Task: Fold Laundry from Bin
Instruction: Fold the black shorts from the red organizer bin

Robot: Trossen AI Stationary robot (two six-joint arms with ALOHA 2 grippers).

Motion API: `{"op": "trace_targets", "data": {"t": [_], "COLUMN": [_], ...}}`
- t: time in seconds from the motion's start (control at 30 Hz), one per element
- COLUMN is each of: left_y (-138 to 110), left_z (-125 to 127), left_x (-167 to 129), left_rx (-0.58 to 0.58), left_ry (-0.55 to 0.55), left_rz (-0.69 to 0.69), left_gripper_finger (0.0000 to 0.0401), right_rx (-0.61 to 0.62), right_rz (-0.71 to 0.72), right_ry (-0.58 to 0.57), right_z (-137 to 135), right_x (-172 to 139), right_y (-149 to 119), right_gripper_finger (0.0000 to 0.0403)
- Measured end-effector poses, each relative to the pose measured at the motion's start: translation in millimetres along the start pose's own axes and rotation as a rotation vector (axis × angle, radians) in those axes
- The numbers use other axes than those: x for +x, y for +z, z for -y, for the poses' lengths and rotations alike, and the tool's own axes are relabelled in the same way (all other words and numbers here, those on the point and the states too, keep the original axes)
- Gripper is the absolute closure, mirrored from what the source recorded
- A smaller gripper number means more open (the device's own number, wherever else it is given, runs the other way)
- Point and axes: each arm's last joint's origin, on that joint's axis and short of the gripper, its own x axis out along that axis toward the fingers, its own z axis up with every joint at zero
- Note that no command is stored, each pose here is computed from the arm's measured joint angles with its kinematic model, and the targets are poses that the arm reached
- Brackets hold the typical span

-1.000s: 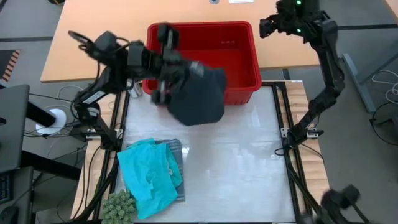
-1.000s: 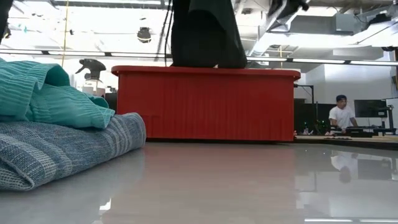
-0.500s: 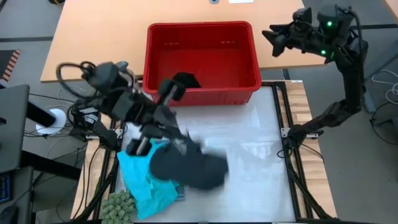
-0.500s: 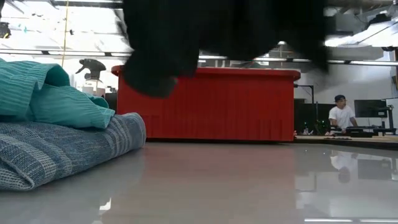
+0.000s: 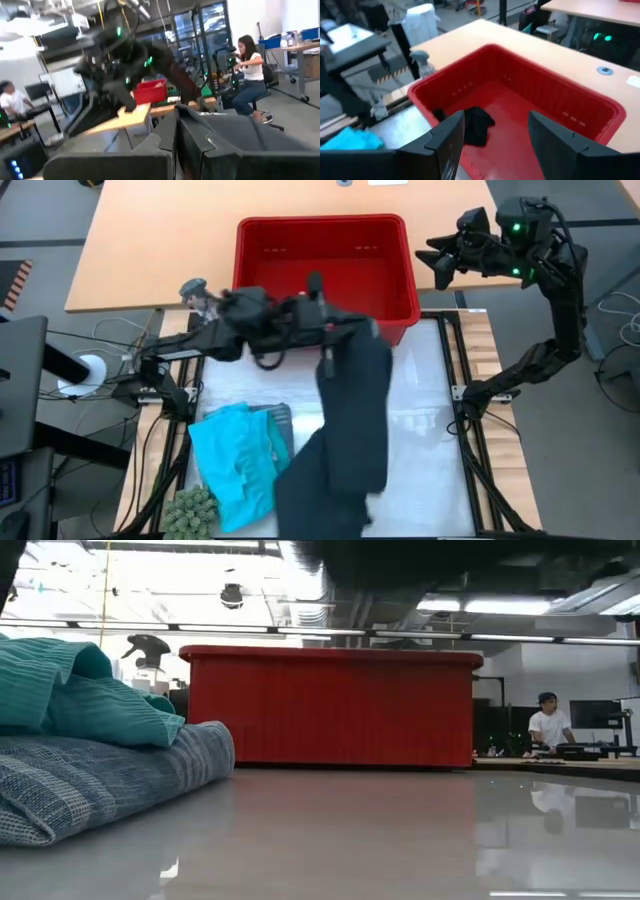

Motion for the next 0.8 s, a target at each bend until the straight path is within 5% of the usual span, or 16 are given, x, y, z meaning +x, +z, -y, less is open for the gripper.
{"op": "trace_targets", "data": {"t": [0.23,0.43,0.57,0.8], "left_y": [-44,-44,-66,-118], "left_z": [6,42,67,76], "left_x": [31,25,11,-13], "left_rx": [0.023,0.055,-0.068,-0.393], "left_ry": [0.007,-0.11,-0.214,-0.224], "left_rz": [-0.094,-0.165,-0.45,-1.023], "left_gripper_finger": [0.0401,0.0401,0.0401,0.0401], "right_rx": [-0.023,-0.02,-0.034,-0.054], "right_rz": [-0.02,-0.039,-0.163,-0.239], "right_ry": [-0.001,0.004,0.023,0.067], "right_z": [1,1,0,-6], "right_x": [-13,-38,-46,-44], "right_y": [-5,-13,-28,-35], "right_gripper_finger": [0.0159,0.0159,0.0159,0.0159]}}
